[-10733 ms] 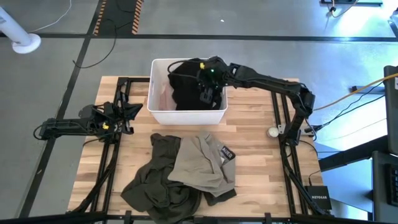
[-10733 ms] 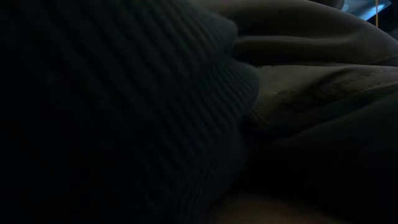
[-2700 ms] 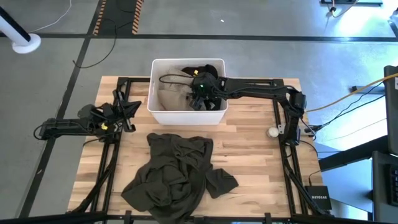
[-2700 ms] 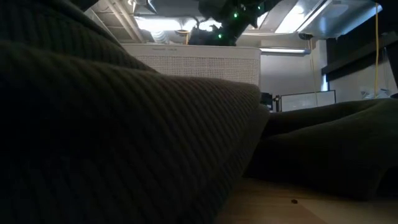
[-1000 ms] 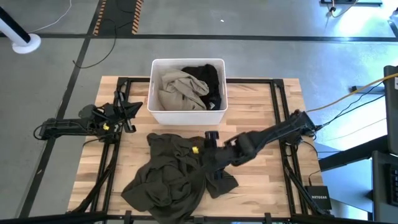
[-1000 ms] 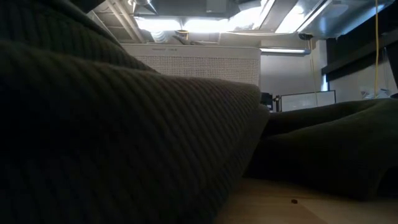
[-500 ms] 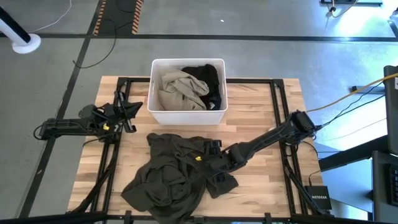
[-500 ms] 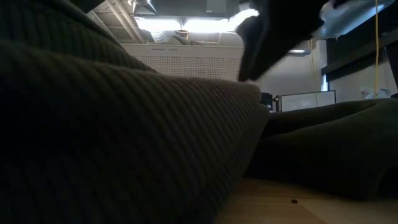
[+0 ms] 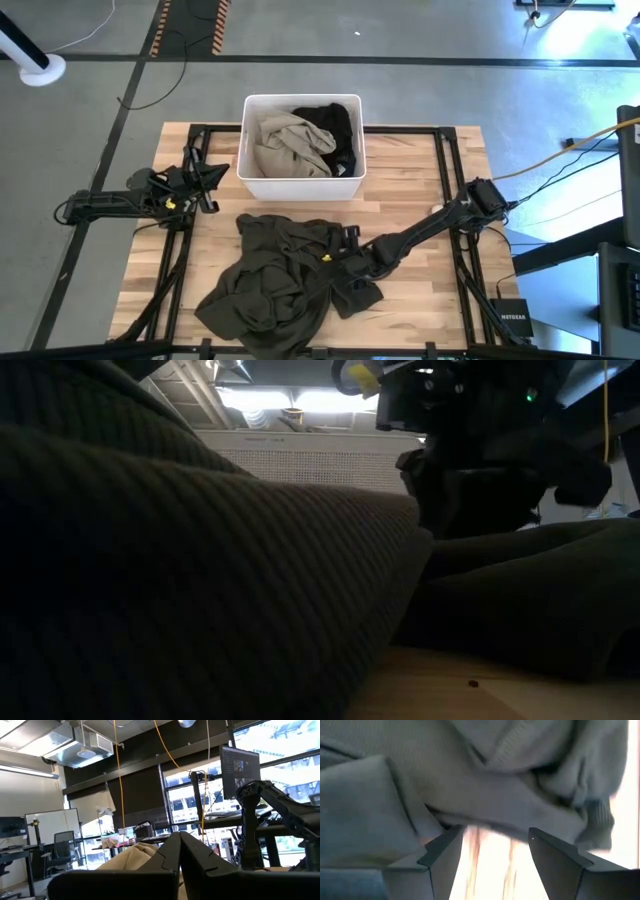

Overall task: Sort clothes
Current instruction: Put the gray pants into the white laundry organizer

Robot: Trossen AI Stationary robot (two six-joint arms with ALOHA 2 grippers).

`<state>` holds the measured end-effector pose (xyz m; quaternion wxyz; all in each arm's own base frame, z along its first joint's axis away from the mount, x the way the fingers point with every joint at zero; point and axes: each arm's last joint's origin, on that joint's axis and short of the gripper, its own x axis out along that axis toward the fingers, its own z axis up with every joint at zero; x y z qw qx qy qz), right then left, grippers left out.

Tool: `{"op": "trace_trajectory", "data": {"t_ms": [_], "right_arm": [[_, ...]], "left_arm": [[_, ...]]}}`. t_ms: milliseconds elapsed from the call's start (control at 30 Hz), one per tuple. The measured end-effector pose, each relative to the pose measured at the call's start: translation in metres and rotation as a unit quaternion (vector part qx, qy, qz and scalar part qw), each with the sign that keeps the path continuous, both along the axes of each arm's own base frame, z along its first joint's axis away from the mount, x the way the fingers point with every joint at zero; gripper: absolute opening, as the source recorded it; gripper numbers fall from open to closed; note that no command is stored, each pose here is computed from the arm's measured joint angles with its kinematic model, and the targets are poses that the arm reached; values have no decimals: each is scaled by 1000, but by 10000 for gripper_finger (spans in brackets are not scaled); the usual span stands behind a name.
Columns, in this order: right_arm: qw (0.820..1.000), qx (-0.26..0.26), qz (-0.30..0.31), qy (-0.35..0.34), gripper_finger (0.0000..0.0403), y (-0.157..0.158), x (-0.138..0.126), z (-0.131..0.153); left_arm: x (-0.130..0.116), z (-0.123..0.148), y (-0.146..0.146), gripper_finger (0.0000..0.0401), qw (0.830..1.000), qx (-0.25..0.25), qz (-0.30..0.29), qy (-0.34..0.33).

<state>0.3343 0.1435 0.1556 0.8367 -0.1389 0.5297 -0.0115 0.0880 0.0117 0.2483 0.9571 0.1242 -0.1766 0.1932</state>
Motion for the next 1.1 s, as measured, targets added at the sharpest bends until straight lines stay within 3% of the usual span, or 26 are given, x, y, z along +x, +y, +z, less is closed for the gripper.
{"op": "trace_trajectory", "data": {"t_ms": [167, 467, 700, 833, 1100], "right_arm": [[998, -29, 60, -10, 243, -1, -1, -14], [994, -60, 84, -33, 243, -4, -3, -24], [977, -111, 169, -71, 243, -2, 1, -25], [967, -151, 169, -117, 243, -1, 8, -19], [950, -170, 182, -187, 243, 3, 19, -8]], "left_arm": [[0, 0, 0, 0, 1000, -1, 0, 0], [0, 0, 0, 0, 1000, 0, 0, 0], [0, 0, 0, 0, 1000, 0, 0, 0], [0, 0, 0, 0, 1000, 0, 0, 0], [0, 0, 0, 0, 1000, 0, 0, 0]]}}
